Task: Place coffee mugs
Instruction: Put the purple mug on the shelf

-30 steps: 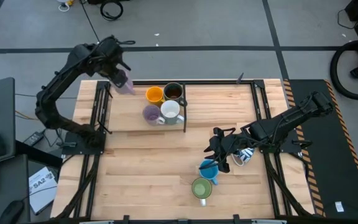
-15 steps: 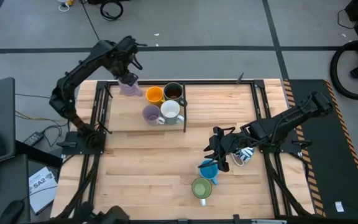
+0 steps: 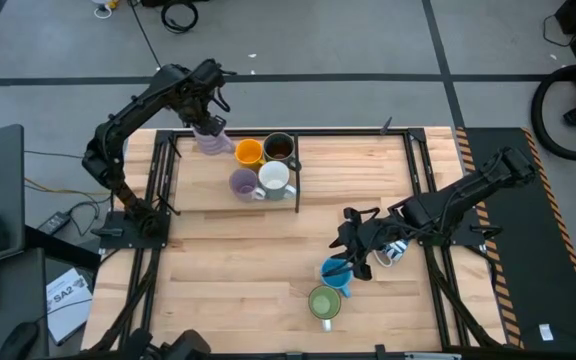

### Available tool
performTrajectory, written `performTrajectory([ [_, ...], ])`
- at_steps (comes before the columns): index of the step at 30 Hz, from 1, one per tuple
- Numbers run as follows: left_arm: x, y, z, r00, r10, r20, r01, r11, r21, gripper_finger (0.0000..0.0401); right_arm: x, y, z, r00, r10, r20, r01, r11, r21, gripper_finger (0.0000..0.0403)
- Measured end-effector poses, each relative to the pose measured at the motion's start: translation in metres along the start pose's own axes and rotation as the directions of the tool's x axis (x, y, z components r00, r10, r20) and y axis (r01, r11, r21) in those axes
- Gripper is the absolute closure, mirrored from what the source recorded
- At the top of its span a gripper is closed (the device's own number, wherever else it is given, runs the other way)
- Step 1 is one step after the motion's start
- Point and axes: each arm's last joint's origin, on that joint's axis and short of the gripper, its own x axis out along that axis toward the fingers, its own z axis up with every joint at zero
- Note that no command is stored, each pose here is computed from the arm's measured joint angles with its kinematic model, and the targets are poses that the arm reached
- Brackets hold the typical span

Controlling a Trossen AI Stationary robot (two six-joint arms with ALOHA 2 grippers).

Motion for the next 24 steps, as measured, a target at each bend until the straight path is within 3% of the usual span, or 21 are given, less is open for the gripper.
performTrajectory([
  [6, -0.008, -0.004, -0.009, 0.999, -0.036, -0.026, 0.037, 0.999, 0.024, 0.0372, -0.001, 0.004, -0.002, 1.000, -0.007, 0.006, 0.007, 1.000, 0.002, 0.0263],
  [12, -0.013, -0.007, -0.012, 0.999, 0.032, 0.006, -0.032, 0.999, 0.007, 0.0372, -0.003, 0.011, -0.004, 0.997, -0.068, 0.039, 0.068, 0.998, 0.001, 0.0263],
  [24, 0.036, -0.022, -0.019, 0.997, 0.065, -0.047, -0.065, 0.998, 0.003, 0.0372, -0.007, 0.027, -0.008, 0.994, -0.076, 0.083, 0.079, 0.996, -0.036, 0.0263],
])
